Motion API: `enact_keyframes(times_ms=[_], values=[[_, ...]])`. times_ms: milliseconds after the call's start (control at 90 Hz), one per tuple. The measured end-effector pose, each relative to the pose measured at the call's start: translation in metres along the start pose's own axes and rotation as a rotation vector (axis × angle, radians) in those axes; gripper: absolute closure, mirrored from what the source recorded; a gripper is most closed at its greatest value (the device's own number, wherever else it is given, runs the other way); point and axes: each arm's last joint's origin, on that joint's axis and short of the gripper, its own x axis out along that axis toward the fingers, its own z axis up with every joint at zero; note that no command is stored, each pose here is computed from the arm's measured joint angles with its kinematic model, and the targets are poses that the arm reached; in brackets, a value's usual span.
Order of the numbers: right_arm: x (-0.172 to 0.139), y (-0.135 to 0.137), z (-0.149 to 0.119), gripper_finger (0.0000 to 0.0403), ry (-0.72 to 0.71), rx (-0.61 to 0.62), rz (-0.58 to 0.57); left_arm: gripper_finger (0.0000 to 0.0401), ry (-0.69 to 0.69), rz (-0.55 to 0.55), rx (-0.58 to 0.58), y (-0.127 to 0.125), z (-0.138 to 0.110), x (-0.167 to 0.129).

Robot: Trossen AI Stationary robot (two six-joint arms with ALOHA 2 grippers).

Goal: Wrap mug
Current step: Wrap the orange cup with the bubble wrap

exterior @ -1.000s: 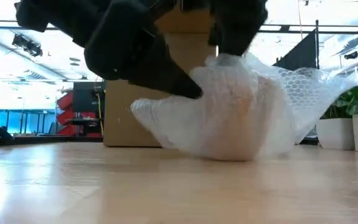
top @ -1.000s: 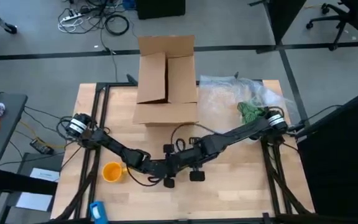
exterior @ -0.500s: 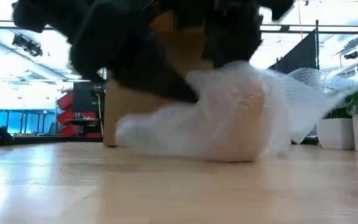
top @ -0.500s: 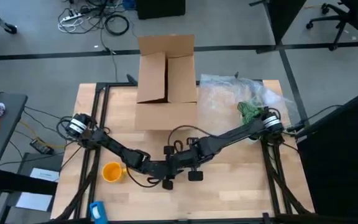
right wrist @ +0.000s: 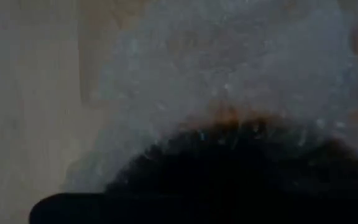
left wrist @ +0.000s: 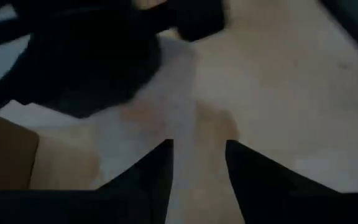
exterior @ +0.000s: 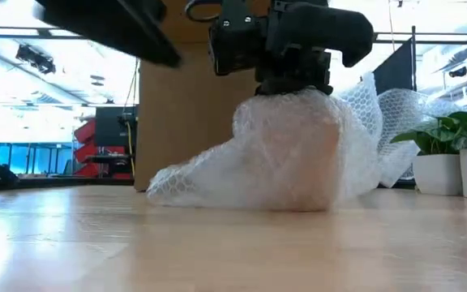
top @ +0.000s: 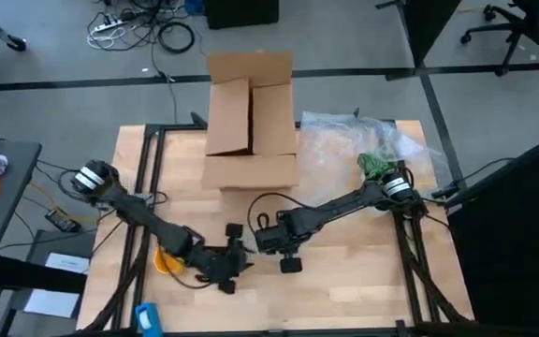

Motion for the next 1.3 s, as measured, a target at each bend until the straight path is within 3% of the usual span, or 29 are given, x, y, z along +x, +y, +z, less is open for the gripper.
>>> enact_keyframes(times_ms=[178,267,344,544,722,900,1100,1300], values=[[0.000,0.004,0.002,0.0402,-0.001,-0.020,0.141,0.0268,-0.074,0.026,0.074,-0.021,0.001,-0.037],[-0.004,0.011,0.007,0.0402,-0.050,-0.020,0.276,0.0268,-0.109,-0.010,0.091,-0.026,0.003,-0.055],[-0.006,0.016,0.009,0.0402,-0.078,-0.032,0.329,0.0268,-0.135,-0.031,0.087,-0.027,0.005,-0.064],[0.010,0.013,0.005,0.0403,-0.006,0.044,0.170,0.0268,-0.153,0.004,0.081,-0.028,0.005,-0.068],[0.018,0.017,0.004,0.0403,0.029,0.046,0.219,0.0268,-0.128,0.050,0.077,-0.028,0.002,-0.056],[-0.014,0.024,-0.002,0.0403,-0.015,0.079,0.192,0.0268,-0.075,0.075,0.074,-0.031,-0.005,-0.039],[-0.072,0.030,-0.012,0.0402,-0.129,0.115,0.169,0.0268,0.036,0.107,0.074,-0.029,-0.018,-0.020],[-0.084,0.029,-0.020,0.0402,-0.129,0.162,0.104,0.0268,0.217,0.143,0.042,-0.016,-0.046,0.011]])
